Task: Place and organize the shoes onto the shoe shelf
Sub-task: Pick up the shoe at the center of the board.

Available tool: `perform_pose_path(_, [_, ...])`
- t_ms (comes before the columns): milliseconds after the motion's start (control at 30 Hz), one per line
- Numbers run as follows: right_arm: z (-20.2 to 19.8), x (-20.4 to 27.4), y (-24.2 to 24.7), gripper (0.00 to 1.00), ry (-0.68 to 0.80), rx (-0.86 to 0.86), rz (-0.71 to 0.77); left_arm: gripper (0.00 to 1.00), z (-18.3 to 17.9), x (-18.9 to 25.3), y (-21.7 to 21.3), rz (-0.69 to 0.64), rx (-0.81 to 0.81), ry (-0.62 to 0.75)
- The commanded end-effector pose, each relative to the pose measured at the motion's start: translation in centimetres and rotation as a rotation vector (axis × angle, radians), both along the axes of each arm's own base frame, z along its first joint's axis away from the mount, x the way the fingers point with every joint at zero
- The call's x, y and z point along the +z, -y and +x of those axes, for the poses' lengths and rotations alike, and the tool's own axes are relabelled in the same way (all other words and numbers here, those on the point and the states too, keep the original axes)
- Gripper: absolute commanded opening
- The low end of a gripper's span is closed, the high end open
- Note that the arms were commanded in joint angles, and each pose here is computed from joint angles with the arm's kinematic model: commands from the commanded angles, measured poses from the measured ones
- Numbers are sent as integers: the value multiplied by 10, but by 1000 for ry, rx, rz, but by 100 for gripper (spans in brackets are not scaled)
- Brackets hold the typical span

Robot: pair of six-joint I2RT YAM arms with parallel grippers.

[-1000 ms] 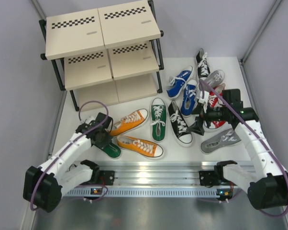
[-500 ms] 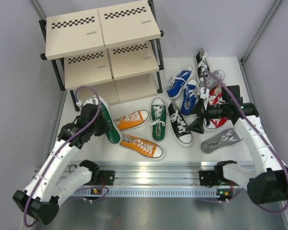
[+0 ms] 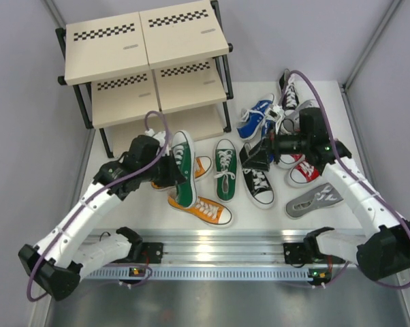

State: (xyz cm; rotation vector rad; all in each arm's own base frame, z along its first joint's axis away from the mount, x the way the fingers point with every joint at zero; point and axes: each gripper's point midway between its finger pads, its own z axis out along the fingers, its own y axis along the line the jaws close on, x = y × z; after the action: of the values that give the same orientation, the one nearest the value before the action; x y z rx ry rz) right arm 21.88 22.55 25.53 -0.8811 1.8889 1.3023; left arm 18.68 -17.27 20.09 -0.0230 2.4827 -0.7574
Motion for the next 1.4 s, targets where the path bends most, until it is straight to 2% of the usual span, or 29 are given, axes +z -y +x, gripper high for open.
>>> perform_pose_path(0, [29,29,-23,99,-106,-188,62,0,26,60,53,-120,-138,223])
perform_pose_path(100, [41,29,-28,99,-167,-281,53,0,24,71,83,-116,-207,252])
perform_pose_path(167, [56,27,-27,100,-207,-393,33,0,25,66,105,-95,-254,249])
perform_pose_path(333, [67,11,-23,99,-261,-511,-10,0,29,59,145,-69,-323,247])
perform_pose_path(567, [65,-17,-18,98,-321,-576,-43,0,16,61,185,-71,-410,256])
perform_pose_path(767, [66,-30,-19,95,-354,-592,-50,0,9,66,193,-87,-429,273])
perform_pose_path(867, [64,-24,-29,83,-378,-540,1,0,7,64,192,-99,-428,284])
perform_pose_path(900, [65,-16,-34,72,-362,-513,40,0,7,63,192,-104,-425,287])
perform_pose_path(967, [60,-13,-40,56,-399,-462,76,0,6,61,192,-122,-426,302])
perform_pose_path(1000, [60,-11,-41,41,-402,-450,89,0,7,61,192,-129,-416,304])
perform_pose_path(1033, [57,-7,-45,36,-412,-414,107,0,6,63,192,-146,-412,317])
perform_pose_path(1067, [59,-5,-44,26,-413,-405,123,0,8,61,192,-158,-396,326])
perform_pose_path(1133, [58,6,-44,19,-405,-357,174,10,6,70,191,-204,-391,360])
perform_pose_path(1167, [57,10,-44,11,-400,-331,195,18,8,62,186,-207,-355,348])
perform_pose_path(1200, [57,11,-42,7,-399,-317,217,30,8,75,184,-250,-335,383])
perform_pose_path(1267, [56,25,-39,0,-378,-274,276,41,7,66,176,-271,-289,375])
perform_pose_path(1300, [56,28,-38,0,-375,-267,295,54,13,73,172,-290,-243,411])
perform_pose_path(1333, [55,28,-34,0,-393,-269,311,56,11,81,164,-317,-222,435])
perform_pose_path(1367, [56,31,-33,0,-386,-268,322,64,10,84,159,-334,-200,442])
